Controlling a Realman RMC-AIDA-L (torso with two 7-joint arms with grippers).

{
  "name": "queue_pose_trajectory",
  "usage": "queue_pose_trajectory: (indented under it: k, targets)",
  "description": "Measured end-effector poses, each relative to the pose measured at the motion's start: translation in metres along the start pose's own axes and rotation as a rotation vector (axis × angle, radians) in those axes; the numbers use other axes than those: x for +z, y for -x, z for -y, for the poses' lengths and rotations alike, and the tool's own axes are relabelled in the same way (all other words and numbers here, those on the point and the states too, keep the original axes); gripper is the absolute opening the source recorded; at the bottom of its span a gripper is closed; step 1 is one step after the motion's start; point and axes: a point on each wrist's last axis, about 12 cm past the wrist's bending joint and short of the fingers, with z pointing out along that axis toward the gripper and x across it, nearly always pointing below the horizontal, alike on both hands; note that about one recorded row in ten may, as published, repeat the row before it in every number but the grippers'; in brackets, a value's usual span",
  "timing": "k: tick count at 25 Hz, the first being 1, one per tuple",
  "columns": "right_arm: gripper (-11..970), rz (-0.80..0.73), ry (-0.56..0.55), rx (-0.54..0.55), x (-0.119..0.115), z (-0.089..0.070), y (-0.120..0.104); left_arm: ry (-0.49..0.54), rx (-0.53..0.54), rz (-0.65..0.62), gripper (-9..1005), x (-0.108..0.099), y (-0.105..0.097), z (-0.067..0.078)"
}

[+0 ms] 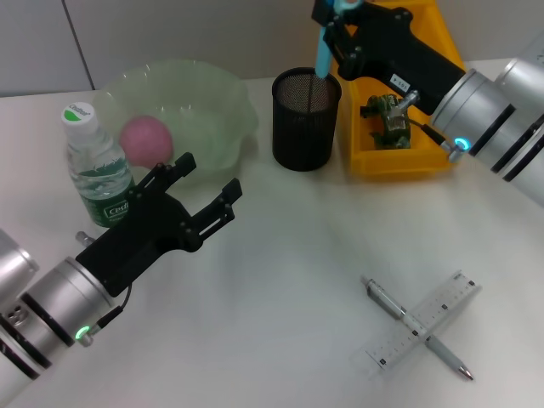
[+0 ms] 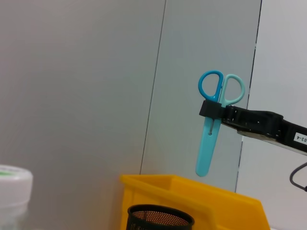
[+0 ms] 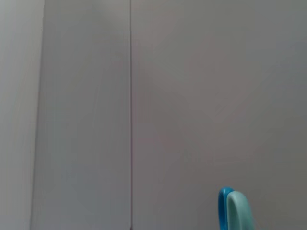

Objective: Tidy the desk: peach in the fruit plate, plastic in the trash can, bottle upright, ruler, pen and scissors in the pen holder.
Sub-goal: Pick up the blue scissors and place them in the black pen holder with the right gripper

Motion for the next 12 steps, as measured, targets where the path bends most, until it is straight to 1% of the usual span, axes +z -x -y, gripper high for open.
queue_pose_trajectory:
  k: [5, 9, 12]
  targets:
    - [91, -0.018, -0.024, -0.028, -0.001, 0.007, 0.001, -0.031, -0.006, -0.021, 811, -0.004, -0.002, 0.001]
    - [90, -0.052, -0.044, -0.046, 0.005, 0.01, -0.001, -0.058, -0.008, -0.036, 811, -0.006, -0.003, 0.001]
    - [90, -0.078, -0.051, -0.054, 0.01, 0.011, -0.002, -0.071, -0.027, -0.04, 811, -0.006, -0.001, -0.001]
